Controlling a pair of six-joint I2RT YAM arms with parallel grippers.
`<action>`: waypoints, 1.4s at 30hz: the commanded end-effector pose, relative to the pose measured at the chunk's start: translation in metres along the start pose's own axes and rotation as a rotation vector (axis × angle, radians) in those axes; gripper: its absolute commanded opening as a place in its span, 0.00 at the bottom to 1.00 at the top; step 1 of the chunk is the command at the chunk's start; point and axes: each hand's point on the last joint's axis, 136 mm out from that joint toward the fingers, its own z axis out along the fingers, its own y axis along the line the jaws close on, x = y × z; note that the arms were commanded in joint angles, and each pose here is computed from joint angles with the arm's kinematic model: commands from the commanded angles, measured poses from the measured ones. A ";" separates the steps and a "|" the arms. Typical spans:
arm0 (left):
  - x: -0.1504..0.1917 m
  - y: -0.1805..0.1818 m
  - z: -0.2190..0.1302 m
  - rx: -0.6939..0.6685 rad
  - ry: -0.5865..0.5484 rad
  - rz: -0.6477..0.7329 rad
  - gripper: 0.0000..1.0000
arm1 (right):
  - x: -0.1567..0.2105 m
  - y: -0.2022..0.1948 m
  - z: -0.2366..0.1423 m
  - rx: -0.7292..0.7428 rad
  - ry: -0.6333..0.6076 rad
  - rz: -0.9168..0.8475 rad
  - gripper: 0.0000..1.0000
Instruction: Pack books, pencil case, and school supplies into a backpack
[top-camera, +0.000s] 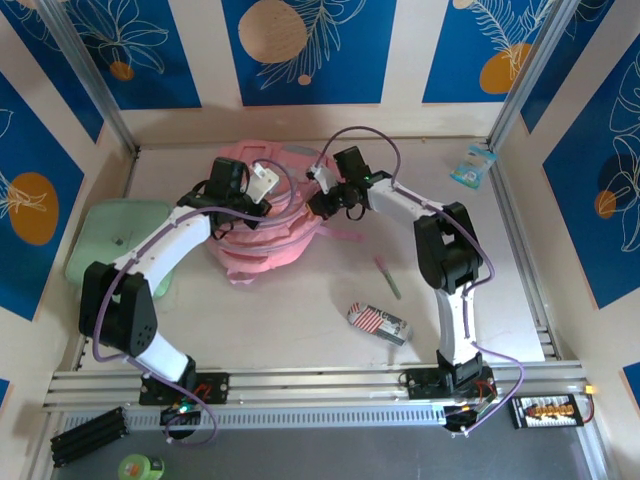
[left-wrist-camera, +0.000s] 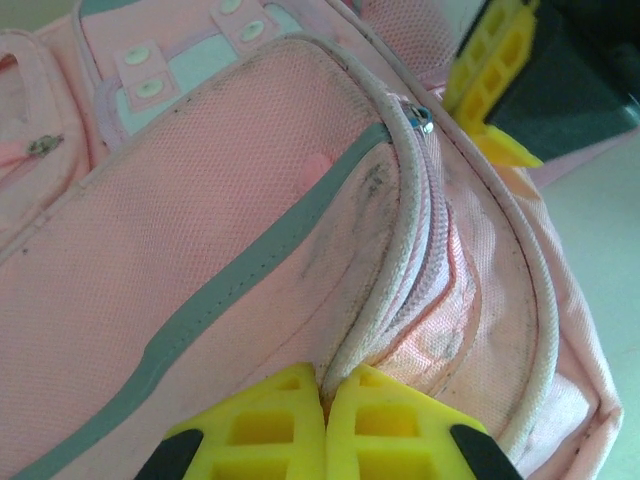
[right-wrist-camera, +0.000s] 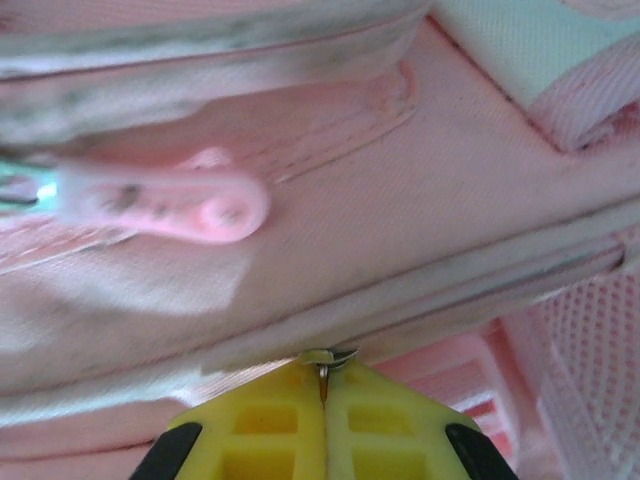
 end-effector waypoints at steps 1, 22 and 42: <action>-0.044 0.011 0.004 0.016 -0.150 -0.138 0.00 | 0.000 0.037 -0.028 -0.058 -0.014 0.011 0.01; -0.047 -0.005 0.025 0.192 -0.210 -0.391 0.00 | -0.003 0.062 -0.076 -0.160 -0.283 0.537 0.45; -0.035 -0.017 0.006 0.210 -0.234 -0.357 0.00 | -0.007 0.017 -0.028 -0.033 -0.038 1.141 0.67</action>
